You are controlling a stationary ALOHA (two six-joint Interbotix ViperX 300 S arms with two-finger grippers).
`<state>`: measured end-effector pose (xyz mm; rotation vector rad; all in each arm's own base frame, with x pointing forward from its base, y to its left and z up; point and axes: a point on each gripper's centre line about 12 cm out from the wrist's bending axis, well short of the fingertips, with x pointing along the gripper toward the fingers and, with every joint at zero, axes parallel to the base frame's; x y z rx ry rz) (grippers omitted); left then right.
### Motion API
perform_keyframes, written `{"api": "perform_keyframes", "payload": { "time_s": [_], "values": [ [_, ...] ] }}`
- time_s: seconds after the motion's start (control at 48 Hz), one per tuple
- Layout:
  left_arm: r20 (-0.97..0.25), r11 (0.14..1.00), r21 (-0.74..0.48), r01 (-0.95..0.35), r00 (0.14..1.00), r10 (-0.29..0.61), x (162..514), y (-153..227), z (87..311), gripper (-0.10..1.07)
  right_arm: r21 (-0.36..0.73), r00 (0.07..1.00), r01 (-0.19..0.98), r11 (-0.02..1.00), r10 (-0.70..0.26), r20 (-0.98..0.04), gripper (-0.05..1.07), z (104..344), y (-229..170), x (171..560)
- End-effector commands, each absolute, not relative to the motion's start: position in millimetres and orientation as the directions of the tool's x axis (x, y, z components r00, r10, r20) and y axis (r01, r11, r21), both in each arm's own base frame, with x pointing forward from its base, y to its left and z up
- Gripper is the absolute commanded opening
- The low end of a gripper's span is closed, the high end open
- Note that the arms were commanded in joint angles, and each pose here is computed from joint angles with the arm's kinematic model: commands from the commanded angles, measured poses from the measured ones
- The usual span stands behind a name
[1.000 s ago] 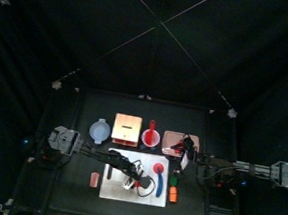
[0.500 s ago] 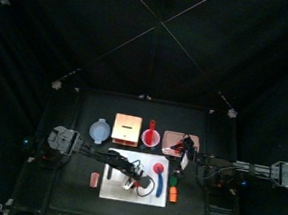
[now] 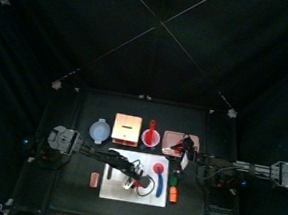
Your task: Grab bottom half of dough
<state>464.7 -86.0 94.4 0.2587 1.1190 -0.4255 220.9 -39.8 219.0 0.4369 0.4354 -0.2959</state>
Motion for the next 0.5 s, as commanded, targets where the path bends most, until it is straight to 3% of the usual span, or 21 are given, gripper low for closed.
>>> {"api": "perform_keyframes", "payload": {
  "time_s": [0.0, 0.271, 0.479],
  "values": [
    [-0.904, 0.891, -0.012, 0.454, 0.375, -0.203, 465, -87, 101, 0.89, 0.347, 0.873, 0.358, 0.867, -0.178, -0.454, 1.0, 223, -39, 223],
    [-0.894, 0.891, -0.004, 0.455, 0.398, -0.207, 467, -87, 113, 0.88, 0.346, 0.872, 0.358, 0.867, -0.178, -0.455, 1.0, 222, -39, 223],
    [-0.838, 0.905, 0.019, 0.425, 0.501, -0.218, 471, -82, 165, 0.88, 0.342, 0.865, 0.368, 0.865, -0.184, -0.466, 1.0, 221, -40, 222]
  ]
}}
